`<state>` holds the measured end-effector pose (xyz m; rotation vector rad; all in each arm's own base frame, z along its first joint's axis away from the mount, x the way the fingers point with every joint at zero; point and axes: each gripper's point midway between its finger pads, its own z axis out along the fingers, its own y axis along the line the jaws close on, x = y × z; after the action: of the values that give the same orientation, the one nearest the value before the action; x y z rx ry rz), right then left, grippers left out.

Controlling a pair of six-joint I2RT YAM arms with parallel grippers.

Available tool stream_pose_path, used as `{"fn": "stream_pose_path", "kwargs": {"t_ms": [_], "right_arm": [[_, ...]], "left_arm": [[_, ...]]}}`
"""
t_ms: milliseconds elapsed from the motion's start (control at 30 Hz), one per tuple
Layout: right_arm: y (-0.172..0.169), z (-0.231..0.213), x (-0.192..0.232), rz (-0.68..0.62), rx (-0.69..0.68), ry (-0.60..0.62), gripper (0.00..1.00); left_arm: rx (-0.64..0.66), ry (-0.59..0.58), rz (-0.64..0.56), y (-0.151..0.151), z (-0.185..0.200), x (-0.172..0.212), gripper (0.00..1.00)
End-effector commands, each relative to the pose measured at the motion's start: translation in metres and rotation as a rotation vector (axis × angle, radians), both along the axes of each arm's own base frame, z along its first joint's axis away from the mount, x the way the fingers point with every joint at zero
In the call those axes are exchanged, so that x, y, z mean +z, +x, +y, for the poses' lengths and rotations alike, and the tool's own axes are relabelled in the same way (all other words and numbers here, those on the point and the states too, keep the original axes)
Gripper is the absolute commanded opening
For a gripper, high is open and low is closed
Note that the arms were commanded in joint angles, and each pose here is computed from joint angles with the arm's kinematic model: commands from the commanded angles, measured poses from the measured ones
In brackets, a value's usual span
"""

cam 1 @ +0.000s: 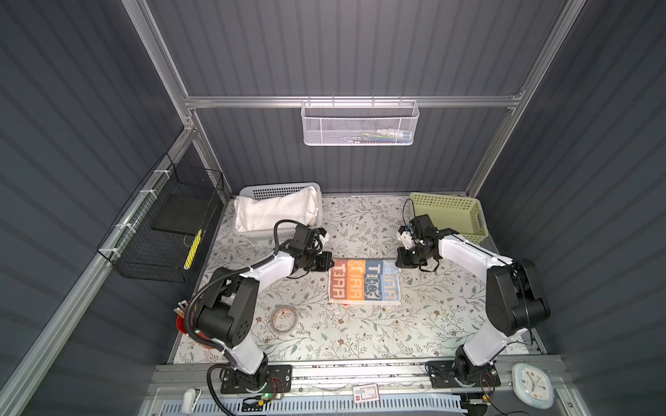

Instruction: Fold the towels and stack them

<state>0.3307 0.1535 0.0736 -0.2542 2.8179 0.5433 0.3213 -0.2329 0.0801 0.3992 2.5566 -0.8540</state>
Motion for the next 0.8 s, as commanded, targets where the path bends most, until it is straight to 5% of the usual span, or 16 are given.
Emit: {"fn": "stream_pose_path", "kwargs": {"t_ms": [0,100,200,300,767], "right_arm": [[-0.023,0.004,0.011,0.004,0.02,0.042,0.04],[-0.057,0.007,0.006,0.067,0.024,0.069,0.19],[-0.086,0.005,0.005,0.126,-0.018,0.105,0.38],[-0.099,-0.001,0.006,0.142,-0.073,0.111,0.43],[-0.082,0.004,-0.029,0.252,-0.147,0.081,0.48]], "left_arm": [[0.011,-0.046,-0.059,-0.017,0.006,0.014,0.0],[0.023,-0.041,-0.015,-0.044,0.016,0.005,0.13],[0.057,-0.044,0.01,-0.066,0.028,0.004,0.38],[0.106,-0.052,0.009,-0.076,0.038,0.01,0.5],[0.206,-0.156,0.273,-0.072,0.015,-0.016,0.49]]}}
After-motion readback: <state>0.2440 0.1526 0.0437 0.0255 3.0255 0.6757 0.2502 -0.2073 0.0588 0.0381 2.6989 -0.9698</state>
